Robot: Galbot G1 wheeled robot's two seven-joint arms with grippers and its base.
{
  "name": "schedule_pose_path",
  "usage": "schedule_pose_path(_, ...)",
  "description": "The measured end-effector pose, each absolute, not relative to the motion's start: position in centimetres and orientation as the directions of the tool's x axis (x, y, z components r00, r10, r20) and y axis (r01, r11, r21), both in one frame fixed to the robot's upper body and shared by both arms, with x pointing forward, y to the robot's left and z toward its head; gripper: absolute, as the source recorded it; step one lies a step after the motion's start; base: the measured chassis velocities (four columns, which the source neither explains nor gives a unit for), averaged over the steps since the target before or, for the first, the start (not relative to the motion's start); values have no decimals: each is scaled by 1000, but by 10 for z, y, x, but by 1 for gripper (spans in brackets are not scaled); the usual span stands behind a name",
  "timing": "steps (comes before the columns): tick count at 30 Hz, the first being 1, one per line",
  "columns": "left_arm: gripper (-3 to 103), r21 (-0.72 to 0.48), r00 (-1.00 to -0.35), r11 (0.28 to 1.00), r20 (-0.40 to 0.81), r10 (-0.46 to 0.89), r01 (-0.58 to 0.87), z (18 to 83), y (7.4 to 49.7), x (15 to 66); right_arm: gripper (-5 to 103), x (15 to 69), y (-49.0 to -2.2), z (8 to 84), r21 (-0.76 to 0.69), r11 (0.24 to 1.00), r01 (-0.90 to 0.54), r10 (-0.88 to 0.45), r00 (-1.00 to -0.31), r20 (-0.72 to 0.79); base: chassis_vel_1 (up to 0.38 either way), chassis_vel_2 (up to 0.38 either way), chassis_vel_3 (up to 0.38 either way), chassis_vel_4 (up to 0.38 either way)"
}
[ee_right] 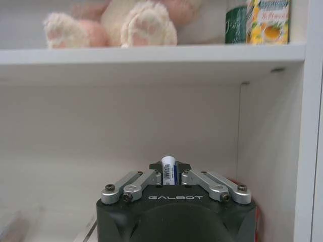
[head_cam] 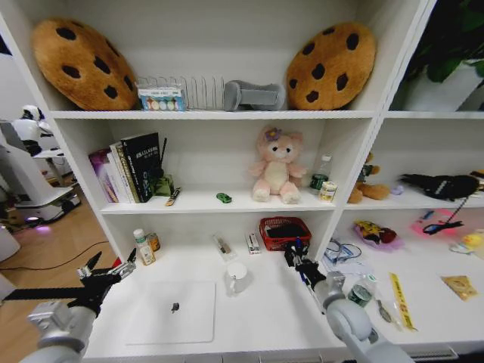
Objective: Organize the objects on the table.
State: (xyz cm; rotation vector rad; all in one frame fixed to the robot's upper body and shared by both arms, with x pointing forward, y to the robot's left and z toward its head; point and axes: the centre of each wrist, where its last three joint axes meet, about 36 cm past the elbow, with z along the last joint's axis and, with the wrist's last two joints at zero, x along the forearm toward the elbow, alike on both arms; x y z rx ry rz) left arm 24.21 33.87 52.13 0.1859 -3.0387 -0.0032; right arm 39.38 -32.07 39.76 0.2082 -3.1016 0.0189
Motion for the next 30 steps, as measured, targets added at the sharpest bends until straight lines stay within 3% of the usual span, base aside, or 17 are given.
schedule_pose_path(6, 100, 8, -988, 993, 97, -122, -121, 521, 339, 242, 13, 420, -341, 390, 7, 998, -59, -58, -992, -108, 0, 0, 0, 0)
schedule_pose_path(30, 100, 8, -988, 993, 97, -122, -122, 521, 339, 242, 13, 483, -330, 336, 2, 1000, -3, -2, -988, -152, 0, 0, 0, 0)
